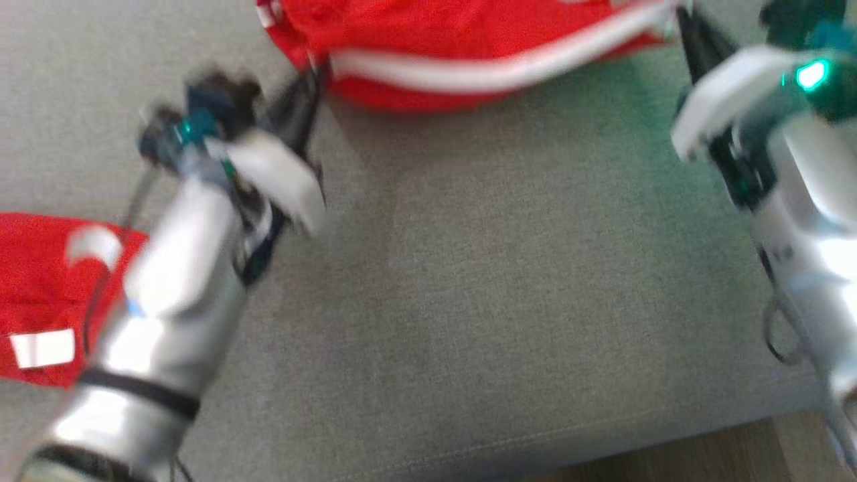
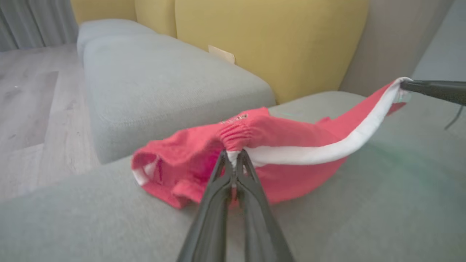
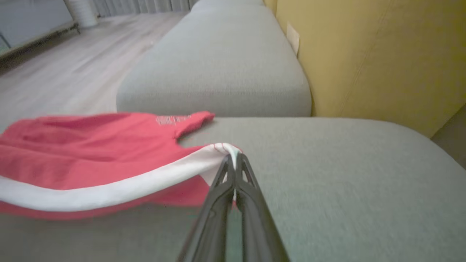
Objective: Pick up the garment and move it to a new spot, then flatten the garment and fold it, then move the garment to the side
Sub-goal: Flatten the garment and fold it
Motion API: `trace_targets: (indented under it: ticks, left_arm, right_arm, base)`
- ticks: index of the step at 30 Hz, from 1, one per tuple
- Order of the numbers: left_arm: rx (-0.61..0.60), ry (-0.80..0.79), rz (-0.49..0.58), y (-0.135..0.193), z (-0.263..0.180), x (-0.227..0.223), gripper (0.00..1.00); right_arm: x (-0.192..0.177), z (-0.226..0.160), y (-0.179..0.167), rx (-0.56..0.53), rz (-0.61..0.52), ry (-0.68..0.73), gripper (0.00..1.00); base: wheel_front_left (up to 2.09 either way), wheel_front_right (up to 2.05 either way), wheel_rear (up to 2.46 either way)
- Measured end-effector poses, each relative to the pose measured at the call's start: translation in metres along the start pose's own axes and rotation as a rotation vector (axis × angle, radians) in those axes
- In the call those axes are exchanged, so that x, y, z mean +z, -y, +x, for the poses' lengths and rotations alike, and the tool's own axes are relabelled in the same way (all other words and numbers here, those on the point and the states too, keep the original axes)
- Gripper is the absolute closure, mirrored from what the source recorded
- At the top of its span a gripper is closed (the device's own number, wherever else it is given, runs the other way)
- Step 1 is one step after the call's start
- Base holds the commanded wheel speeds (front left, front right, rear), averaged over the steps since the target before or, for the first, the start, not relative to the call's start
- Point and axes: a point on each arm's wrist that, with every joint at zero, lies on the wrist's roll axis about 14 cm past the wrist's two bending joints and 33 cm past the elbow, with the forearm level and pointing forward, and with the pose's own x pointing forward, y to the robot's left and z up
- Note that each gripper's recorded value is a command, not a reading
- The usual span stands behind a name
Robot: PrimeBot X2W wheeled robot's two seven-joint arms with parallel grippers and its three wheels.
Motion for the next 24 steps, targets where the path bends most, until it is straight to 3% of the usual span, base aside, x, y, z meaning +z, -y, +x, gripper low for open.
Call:
trace_targets:
  ticks: [2, 11, 24]
  left_arm:
    - [-0.034, -0.039, 0.012, 0.016, -0.024, -0.016, 1.00]
    - [-0.095, -0.063, 0.026, 0.056, -0.069, -0.025, 1.00]
    - [-0.183, -0.099, -0.008, 0.125, -0.128, -0.044, 1.00]
  right_arm:
    - [-0.024, -0.023, 0.007, 0.023, -0.019, -0.093, 1.00]
    - [-0.062, -0.085, 0.021, 0.074, -0.056, -0.250, 1.00]
    - [-0.123, -0.187, 0.024, 0.139, -0.008, -0.533, 1.00]
  base:
    - [0.00, 0.00, 0.00]
    - [0.00, 0.00, 0.00]
    - [0.00, 0.00, 0.00]
